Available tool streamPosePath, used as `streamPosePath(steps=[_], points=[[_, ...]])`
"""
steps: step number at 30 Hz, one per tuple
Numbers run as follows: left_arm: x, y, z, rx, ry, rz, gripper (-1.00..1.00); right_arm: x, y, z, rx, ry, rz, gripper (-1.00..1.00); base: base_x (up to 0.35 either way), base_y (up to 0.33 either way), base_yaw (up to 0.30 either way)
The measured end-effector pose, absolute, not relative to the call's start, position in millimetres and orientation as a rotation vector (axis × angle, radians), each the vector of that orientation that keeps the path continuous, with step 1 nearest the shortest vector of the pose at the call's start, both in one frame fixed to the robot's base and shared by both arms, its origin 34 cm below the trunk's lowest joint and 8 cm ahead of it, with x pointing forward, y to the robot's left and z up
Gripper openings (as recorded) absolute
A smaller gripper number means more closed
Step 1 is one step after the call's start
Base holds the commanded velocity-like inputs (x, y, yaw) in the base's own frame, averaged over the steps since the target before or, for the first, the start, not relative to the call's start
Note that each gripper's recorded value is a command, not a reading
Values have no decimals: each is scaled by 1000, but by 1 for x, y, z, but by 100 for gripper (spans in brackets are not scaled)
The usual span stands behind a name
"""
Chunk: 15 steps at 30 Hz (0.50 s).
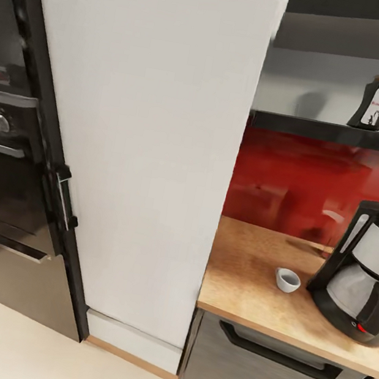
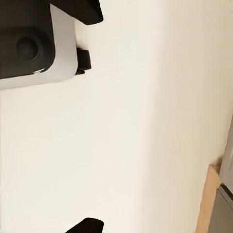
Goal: Set up a coffee station on the kitchen countertop: keep the coffee maker on the countertop, move the bottle of coffee from the kitchen shelf to the counter next to the coffee maker, place a paper coffee filter on top of the coffee maker, put the saucer next to the coffee maker with the coffee cup on the saucer, and place the electric kettle next to the coffee maker.
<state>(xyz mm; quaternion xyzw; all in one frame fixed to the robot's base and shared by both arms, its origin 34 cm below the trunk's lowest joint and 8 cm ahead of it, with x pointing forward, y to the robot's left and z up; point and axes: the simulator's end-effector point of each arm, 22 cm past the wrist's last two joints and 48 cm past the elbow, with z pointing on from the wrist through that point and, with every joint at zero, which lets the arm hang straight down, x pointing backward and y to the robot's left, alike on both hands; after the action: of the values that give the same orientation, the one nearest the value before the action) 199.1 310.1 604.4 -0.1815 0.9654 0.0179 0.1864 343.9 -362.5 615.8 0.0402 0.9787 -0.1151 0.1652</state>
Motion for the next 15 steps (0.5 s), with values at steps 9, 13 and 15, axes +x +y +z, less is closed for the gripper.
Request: streamPosePath(steps=[9,13,15], points=[[200,310,605,-511,2715,50,100,345,-363,617,119,2785,-328,100,0,284,-91],[201,311,605,-510,2714,50,100,345,-362,617,121,2784,-325,100,0,53,-50],[201,310,605,-510,2713,50,100,346,-362,617,121,2783,-325,100,0,21,-149]])
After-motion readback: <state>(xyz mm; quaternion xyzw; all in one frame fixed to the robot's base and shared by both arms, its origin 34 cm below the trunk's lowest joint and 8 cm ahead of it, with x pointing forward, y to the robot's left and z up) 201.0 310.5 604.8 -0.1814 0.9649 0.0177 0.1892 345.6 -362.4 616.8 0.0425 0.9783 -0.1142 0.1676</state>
